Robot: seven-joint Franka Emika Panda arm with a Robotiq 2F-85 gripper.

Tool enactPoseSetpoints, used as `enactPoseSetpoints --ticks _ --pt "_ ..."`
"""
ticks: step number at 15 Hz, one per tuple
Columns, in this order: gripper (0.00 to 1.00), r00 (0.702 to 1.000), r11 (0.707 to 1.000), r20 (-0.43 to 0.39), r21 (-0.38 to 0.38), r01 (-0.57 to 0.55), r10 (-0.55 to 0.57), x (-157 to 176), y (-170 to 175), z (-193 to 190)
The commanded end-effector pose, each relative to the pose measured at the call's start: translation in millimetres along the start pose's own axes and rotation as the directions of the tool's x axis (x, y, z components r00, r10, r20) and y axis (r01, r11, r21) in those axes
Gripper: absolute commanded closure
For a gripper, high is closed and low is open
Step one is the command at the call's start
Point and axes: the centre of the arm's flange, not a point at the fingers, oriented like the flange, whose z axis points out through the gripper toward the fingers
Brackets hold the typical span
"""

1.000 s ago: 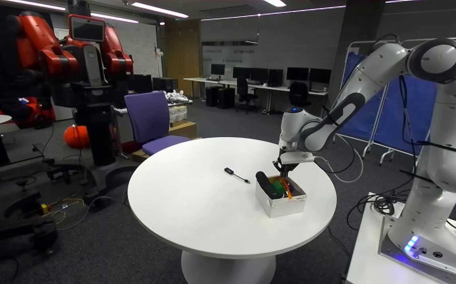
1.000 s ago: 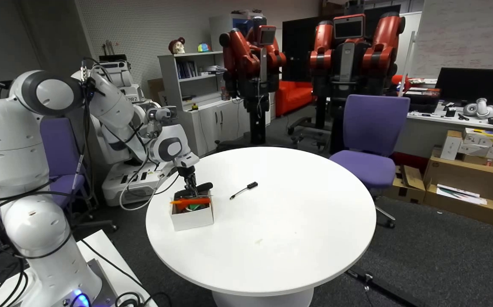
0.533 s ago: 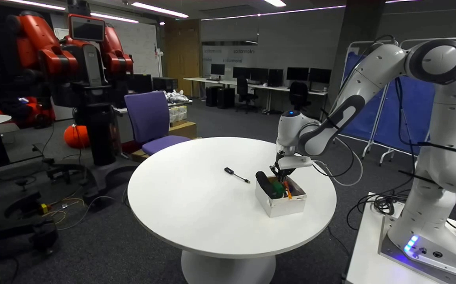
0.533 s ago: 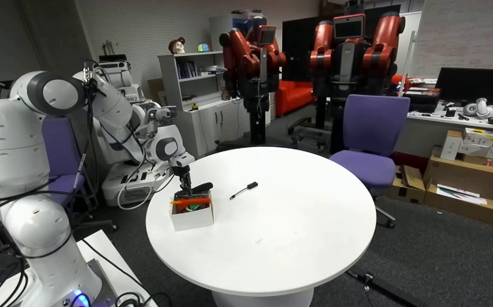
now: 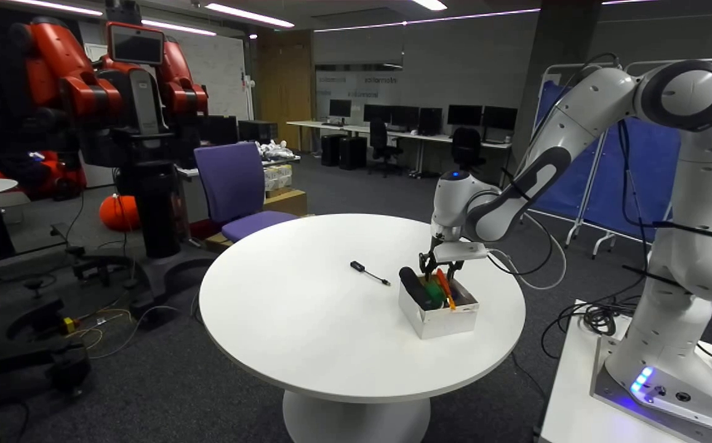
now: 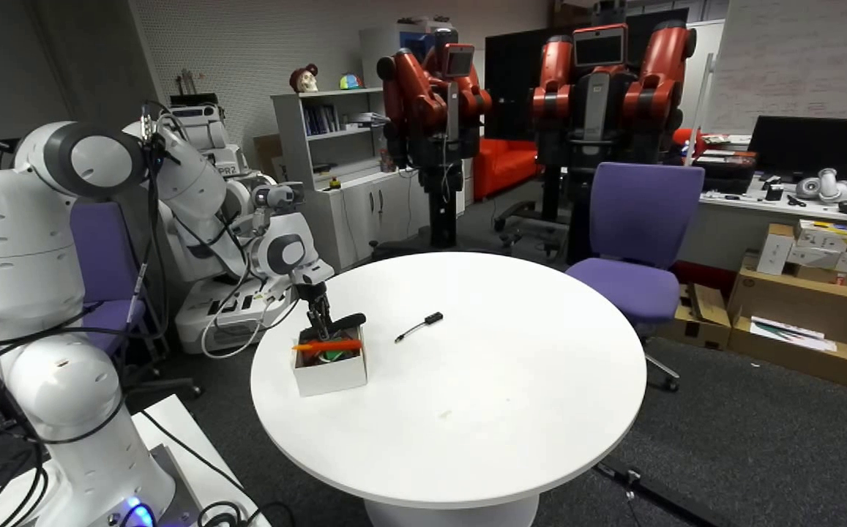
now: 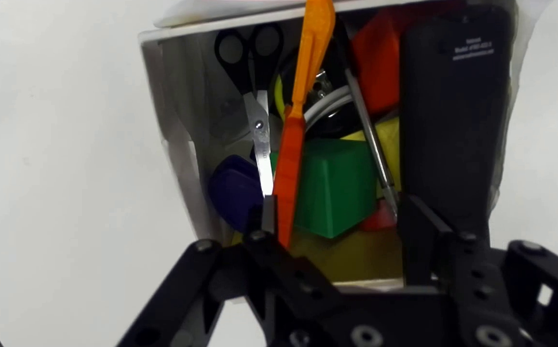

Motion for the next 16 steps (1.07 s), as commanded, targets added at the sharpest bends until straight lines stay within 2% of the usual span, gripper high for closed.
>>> enactPoseSetpoints --ticks 1,5,8,12,16 --pt "0.01 0.999 0.998 -0.013 0.046 -0.046 0.047 20.9 11.3 -26.7" --pt "0.0 0.992 0.987 -0.008 0.102 -0.126 0.128 81.3 27.5 -50.1" --pt "0.0 0.983 0.979 -0.031 0.106 -0.176 0.18 137.8 35.9 -52.5" --pt "0.0 0.989 0.991 -0.066 0.041 -0.13 0.132 193.8 36.9 -34.3" --pt "0.0 0.992 0.998 -0.106 0.016 -0.063 0.064 208.3 20.9 -6.4"
